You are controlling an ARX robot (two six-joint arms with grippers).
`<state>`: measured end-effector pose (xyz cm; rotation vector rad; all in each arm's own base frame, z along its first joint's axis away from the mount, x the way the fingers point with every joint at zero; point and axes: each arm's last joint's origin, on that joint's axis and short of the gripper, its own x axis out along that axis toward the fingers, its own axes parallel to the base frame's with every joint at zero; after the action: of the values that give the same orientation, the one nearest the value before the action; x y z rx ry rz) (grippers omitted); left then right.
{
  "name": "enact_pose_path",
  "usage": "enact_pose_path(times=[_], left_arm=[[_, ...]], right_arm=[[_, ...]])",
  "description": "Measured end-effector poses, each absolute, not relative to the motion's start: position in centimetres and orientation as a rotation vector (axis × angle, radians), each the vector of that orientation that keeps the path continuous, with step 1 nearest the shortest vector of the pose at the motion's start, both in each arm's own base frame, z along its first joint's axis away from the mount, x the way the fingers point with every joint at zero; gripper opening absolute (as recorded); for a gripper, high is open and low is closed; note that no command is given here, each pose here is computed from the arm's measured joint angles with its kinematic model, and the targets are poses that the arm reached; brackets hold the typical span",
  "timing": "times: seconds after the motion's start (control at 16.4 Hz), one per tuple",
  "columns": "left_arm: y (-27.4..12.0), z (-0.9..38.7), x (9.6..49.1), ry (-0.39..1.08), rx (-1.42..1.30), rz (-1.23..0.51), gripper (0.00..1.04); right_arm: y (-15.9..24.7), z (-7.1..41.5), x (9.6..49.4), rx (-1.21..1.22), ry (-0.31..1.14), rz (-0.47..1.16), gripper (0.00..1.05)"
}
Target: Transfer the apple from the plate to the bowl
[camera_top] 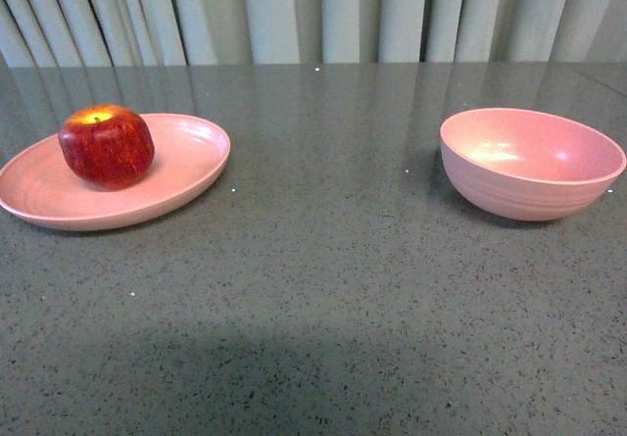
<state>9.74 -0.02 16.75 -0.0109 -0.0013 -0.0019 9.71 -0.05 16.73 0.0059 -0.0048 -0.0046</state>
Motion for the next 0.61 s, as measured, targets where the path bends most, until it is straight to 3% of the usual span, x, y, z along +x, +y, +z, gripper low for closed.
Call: enact_pose_path(times=[0.61], left_arm=[[-0.02, 16.75, 9.74, -0.001, -0.011, -0.002, 0.98]], right_arm=[[-0.05, 16.73, 9.71, 0.006, -0.005, -0.005, 0.98]])
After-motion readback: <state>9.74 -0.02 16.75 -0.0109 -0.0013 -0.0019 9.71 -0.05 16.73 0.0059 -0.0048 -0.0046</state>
